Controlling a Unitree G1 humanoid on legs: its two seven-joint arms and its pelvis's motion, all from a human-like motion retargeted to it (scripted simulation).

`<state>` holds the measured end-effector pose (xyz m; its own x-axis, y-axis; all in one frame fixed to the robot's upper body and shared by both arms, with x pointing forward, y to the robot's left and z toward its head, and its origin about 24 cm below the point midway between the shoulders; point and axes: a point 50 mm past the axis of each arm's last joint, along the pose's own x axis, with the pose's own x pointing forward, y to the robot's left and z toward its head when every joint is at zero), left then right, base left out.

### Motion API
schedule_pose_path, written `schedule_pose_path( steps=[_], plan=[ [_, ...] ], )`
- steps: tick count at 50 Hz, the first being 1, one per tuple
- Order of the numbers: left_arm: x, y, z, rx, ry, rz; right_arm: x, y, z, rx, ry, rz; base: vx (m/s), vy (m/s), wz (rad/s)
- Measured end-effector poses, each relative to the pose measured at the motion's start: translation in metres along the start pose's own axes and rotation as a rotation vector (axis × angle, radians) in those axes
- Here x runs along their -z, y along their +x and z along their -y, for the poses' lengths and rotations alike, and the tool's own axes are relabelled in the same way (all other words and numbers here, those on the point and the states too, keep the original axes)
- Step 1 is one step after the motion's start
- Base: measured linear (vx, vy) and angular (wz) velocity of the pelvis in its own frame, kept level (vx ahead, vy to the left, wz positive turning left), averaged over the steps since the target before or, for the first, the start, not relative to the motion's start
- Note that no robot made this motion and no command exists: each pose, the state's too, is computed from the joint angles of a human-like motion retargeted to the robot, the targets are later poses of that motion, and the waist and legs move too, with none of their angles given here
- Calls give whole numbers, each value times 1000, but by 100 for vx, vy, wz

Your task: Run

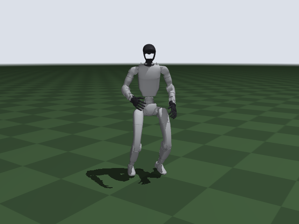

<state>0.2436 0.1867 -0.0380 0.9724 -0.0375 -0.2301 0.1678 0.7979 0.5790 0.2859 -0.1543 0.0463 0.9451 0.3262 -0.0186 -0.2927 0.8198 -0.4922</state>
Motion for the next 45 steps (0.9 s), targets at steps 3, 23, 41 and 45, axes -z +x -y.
schedule_pose_path(
  steps=[3, 23, 41, 45],
  plan=[
    [21, -9, 12, 48, 25, -89, 19, -8, -7, -20, 11, -76, 0, 0, 0],
    [72, -39, 48, 327, 102, -330, 91, -49, -43, -218, 60, -419, 0, 0, 0],
    [26, -18, 32, 228, 6, -86, 53, -34, -21, -89, 74, -215, 0, 0, 0],
    [-1, -6, 17, 152, -12, 44, 14, -18, 1, 33, 83, -29, 3, -4, 6]
  ],
)
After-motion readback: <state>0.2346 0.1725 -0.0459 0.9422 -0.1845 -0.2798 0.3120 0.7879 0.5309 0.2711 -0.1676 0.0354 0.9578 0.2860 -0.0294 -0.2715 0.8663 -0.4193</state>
